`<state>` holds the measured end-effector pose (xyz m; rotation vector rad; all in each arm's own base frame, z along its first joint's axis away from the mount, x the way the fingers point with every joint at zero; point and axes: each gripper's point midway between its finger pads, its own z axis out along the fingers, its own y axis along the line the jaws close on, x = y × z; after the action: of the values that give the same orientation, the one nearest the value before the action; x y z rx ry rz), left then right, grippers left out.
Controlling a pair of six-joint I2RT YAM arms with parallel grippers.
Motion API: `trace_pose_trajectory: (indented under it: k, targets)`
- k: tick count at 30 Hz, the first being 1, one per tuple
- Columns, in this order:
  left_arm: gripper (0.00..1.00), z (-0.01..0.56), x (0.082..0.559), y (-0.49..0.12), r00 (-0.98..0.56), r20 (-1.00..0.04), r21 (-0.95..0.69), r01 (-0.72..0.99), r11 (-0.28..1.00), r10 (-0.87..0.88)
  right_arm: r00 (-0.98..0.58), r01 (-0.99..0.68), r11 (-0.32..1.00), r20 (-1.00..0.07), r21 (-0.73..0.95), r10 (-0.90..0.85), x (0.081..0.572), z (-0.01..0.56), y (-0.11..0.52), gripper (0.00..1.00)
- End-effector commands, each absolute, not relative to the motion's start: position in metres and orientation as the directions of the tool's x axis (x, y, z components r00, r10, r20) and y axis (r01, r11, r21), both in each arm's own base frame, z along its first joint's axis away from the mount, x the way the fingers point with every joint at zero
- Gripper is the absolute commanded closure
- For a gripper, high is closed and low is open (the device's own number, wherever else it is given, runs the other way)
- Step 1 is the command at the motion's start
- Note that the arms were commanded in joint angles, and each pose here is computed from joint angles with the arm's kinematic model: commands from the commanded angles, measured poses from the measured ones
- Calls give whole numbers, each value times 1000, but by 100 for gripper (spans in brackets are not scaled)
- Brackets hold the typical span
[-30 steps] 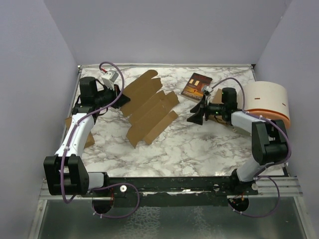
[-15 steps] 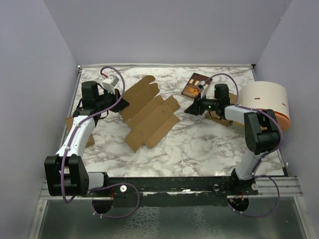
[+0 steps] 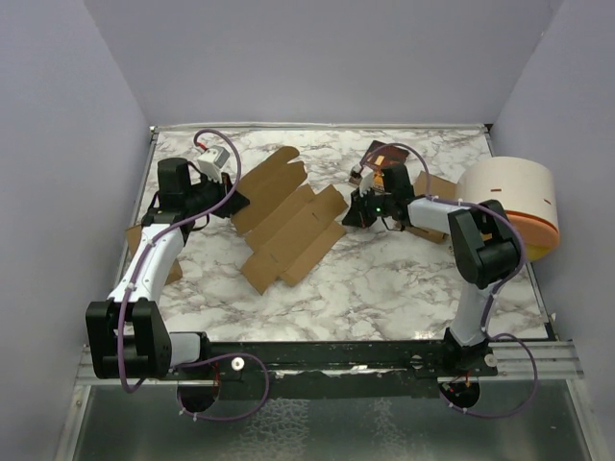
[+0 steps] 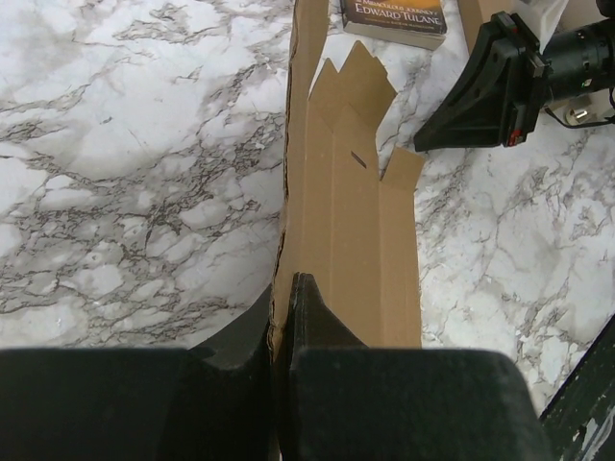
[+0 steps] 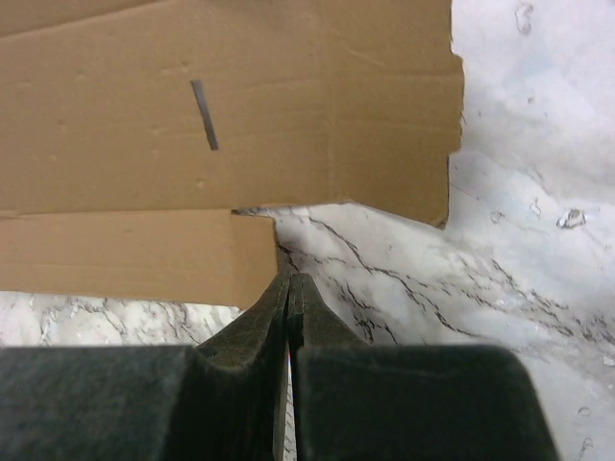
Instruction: Fold the paper box
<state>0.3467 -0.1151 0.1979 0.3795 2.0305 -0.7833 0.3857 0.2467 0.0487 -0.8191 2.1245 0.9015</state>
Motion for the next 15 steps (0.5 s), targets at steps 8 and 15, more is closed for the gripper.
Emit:
trace_pose_trajectory:
  k: [8,15]
  targets:
    - [100,209,345,-116,-514,-857,-374,552,745,-49,-592,-718,617,-750,323,-296,395,38,236,98]
    - [100,208,345,-118,-520,-852,-384,553,739,-54,-616,-744,535,-722,401,-315,379,32,247,98]
